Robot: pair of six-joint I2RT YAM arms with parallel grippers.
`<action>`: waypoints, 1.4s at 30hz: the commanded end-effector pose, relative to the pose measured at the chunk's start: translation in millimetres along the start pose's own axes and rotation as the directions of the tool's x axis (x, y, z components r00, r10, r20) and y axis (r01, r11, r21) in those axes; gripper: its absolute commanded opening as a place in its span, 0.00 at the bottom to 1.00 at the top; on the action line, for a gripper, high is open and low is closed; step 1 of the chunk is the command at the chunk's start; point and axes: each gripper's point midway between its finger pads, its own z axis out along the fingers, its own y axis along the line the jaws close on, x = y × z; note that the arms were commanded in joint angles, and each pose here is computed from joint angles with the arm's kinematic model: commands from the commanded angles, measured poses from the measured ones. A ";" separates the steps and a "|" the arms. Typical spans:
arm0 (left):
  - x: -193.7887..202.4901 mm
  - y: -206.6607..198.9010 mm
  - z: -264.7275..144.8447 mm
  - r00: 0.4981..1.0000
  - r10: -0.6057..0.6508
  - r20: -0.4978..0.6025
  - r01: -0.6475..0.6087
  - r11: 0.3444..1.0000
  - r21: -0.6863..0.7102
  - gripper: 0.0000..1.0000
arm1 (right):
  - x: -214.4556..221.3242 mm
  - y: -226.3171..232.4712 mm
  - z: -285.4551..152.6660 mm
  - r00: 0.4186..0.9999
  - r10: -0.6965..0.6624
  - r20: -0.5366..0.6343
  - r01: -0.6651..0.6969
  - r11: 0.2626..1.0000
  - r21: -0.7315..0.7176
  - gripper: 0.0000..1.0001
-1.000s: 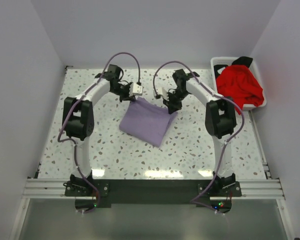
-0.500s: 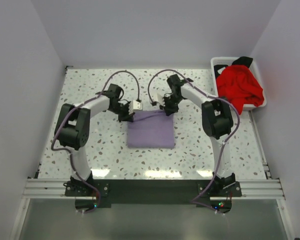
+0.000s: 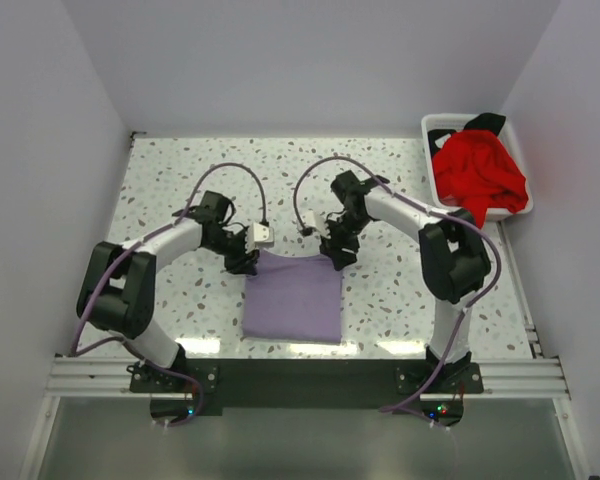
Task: Fold and stack the t-shirts
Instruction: Fold the tshirt
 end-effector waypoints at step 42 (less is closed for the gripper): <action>-96.0 4.5 58.8 0.945 0.296 0.138 -0.306 0.950 0.058 0.00 | -84.3 -75.8 -2.1 0.655 0.643 0.397 -0.604 0.761 -0.236 0.16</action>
